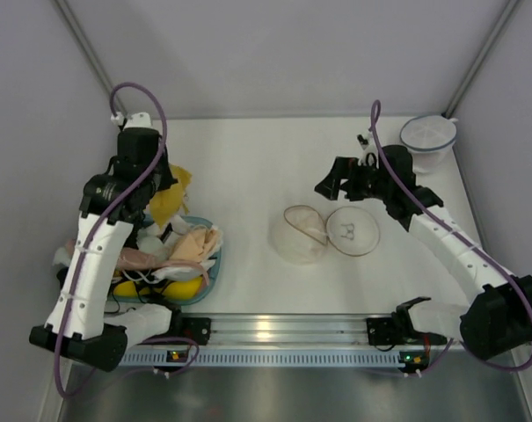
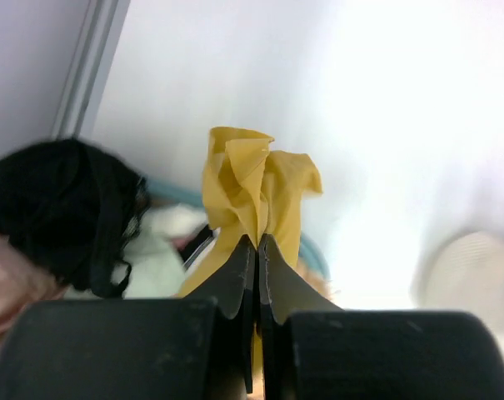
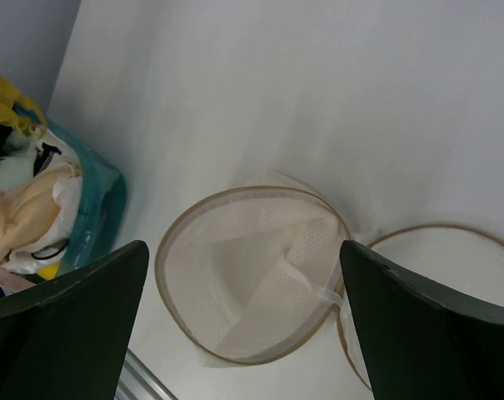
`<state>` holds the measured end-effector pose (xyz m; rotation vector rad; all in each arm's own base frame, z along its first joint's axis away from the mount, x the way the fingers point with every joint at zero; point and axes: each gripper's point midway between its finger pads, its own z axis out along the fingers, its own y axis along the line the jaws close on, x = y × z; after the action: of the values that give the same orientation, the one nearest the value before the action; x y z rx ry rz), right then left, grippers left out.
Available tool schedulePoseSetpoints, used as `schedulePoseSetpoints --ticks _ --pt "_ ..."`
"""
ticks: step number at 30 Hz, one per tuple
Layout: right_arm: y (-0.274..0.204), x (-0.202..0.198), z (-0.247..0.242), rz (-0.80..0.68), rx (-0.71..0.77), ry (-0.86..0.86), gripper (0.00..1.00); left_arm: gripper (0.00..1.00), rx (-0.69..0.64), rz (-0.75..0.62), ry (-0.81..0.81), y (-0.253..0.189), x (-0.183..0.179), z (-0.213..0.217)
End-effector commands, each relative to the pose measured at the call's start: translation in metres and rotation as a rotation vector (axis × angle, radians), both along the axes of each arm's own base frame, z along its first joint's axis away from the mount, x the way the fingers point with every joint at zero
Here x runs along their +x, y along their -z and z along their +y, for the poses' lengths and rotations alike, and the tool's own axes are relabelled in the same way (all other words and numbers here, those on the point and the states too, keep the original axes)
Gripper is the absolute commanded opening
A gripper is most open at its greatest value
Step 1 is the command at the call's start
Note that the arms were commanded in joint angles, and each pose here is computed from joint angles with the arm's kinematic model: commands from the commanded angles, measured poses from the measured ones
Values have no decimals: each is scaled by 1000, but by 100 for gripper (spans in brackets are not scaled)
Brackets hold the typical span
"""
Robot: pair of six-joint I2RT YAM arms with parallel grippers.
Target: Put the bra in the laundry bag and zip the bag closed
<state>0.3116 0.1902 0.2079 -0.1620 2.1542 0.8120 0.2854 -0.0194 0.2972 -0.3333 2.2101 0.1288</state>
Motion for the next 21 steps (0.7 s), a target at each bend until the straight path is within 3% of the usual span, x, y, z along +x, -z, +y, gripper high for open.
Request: schedulePoseSetpoints --ticks 1,13,15,21 --pt "-54 14 30 -156 84 -74 99 0 -119 -194 152 -62 7 -29" --pt "-100 18 87 -293 218 -216 99 0 -348 -434 524 -134 30 -114" --pt "-106 14 101 -310 262 -270 99 0 -388 -498 511 -148 35 -117" --pt "-108 8 133 -372 266 -351 99 0 -475 -500 460 -144 54 -124"
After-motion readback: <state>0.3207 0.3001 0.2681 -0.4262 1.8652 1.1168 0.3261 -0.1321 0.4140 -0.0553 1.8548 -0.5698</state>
